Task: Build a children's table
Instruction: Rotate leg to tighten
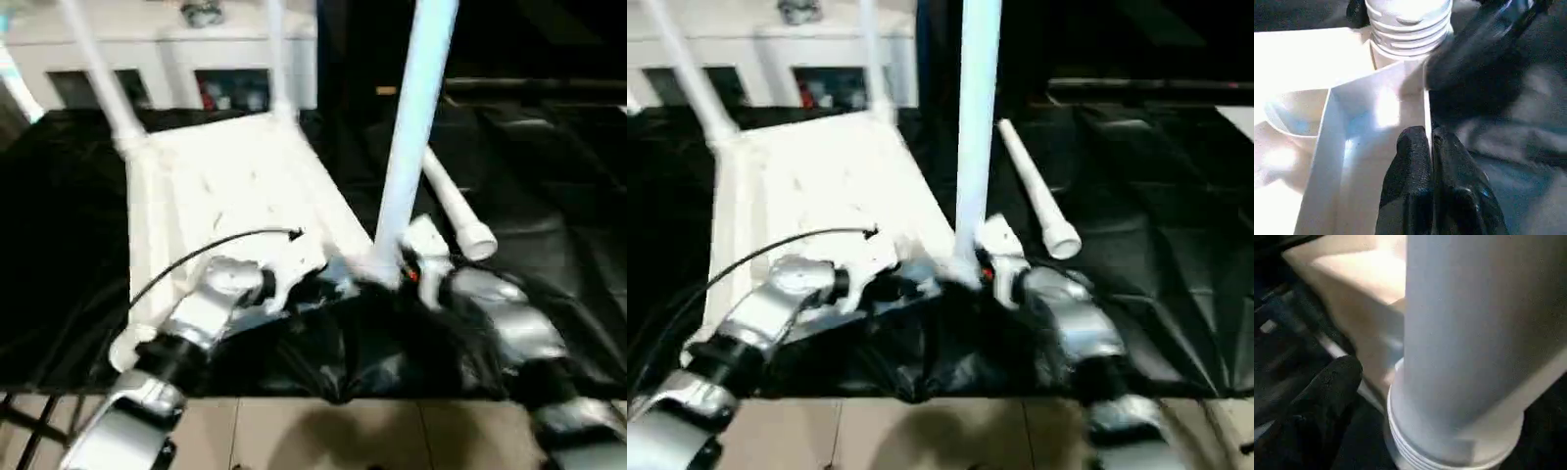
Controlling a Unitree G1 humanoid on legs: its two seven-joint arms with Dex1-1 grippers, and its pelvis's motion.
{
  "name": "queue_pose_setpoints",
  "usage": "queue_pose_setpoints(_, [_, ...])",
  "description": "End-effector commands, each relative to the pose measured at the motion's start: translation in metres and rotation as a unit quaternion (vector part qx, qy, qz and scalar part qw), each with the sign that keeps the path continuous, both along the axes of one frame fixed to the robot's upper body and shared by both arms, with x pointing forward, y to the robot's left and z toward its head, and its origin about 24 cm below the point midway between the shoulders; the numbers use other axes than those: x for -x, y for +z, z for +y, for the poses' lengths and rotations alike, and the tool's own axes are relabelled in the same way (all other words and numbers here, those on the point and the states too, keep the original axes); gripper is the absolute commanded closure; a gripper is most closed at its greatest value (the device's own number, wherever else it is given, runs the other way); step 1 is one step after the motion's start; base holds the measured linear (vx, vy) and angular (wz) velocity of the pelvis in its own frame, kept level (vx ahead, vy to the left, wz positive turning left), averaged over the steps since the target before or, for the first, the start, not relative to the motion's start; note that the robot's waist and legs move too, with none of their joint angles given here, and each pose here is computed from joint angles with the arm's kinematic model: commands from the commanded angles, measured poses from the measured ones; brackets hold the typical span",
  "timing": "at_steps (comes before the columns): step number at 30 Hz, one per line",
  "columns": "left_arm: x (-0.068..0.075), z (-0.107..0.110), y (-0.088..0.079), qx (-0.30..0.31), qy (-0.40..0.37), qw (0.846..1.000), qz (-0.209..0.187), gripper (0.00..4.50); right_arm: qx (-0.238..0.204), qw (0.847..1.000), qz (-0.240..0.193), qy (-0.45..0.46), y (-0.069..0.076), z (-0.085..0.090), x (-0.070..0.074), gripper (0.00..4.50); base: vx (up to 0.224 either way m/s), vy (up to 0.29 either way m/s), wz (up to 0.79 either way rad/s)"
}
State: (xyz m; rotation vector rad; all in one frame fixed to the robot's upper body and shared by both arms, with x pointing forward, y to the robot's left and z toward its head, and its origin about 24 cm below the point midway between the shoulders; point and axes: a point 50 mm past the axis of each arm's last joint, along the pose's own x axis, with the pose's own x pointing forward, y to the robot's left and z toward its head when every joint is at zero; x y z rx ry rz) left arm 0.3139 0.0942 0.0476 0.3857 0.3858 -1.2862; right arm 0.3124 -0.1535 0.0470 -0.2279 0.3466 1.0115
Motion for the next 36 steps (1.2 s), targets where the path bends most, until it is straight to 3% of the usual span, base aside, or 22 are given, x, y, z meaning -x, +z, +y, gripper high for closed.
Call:
queue_pose_setpoints(1, [0.005, -0.014, 0.011, 0.013, -0.064, 0.998, -0.018, 4.50, -0.005, 0.999, 0.008, 0.039, 0.002, 0.007, 0.004, 0.09, 0.000, 0.000, 0.00])
queue_pose_setpoints(5, [0.009, -0.007, 0.011, 0.007, -0.087, 0.996, -0.005, 4.50, -0.008, 0.998, 0.018, 0.060, 0.006, 0.003, 0.007, 0.26, 0.000, 0.000, 0.00])
queue_pose_setpoints(13, [0.017, 0.004, 0.009, -0.010, -0.121, 0.992, 0.026, 4.50, 0.003, 0.996, 0.025, 0.082, 0.007, 0.004, 0.009, 1.05, 0.000, 0.000, 0.00])
queue_pose_setpoints(22, [0.014, 0.004, 0.011, 0.005, -0.094, 0.995, 0.023, 4.50, -0.008, 0.997, 0.024, 0.070, 0.003, 0.009, 0.010, 1.71, 0.000, 0.000, 0.00])
queue_pose_setpoints(25, [-0.003, -0.007, 0.016, 0.027, -0.008, 0.999, -0.017, 4.50, -0.018, 0.999, -0.007, -0.040, -0.002, 0.015, -0.005, 1.74, 0.000, 0.000, 0.00])
queue_pose_setpoints(28, [-0.011, -0.012, 0.017, 0.028, 0.037, 0.999, -0.026, 4.50, -0.019, 0.995, -0.008, -0.093, -0.006, 0.017, -0.011, 1.75, 0.000, 0.000, 0.00])
queue_pose_setpoints(33, [-0.027, -0.038, 0.021, 0.031, 0.173, 0.983, -0.049, 4.50, -0.069, 0.960, 0.013, -0.270, -0.019, 0.046, -0.028, 1.76, 0.000, 0.000, 0.00])
queue_pose_setpoints(36, [-0.025, -0.049, 0.021, 0.038, 0.176, 0.982, -0.052, 4.50, -0.072, 0.956, 0.014, -0.284, -0.021, 0.059, -0.030, 1.76, 0.000, 0.000, 0.00])
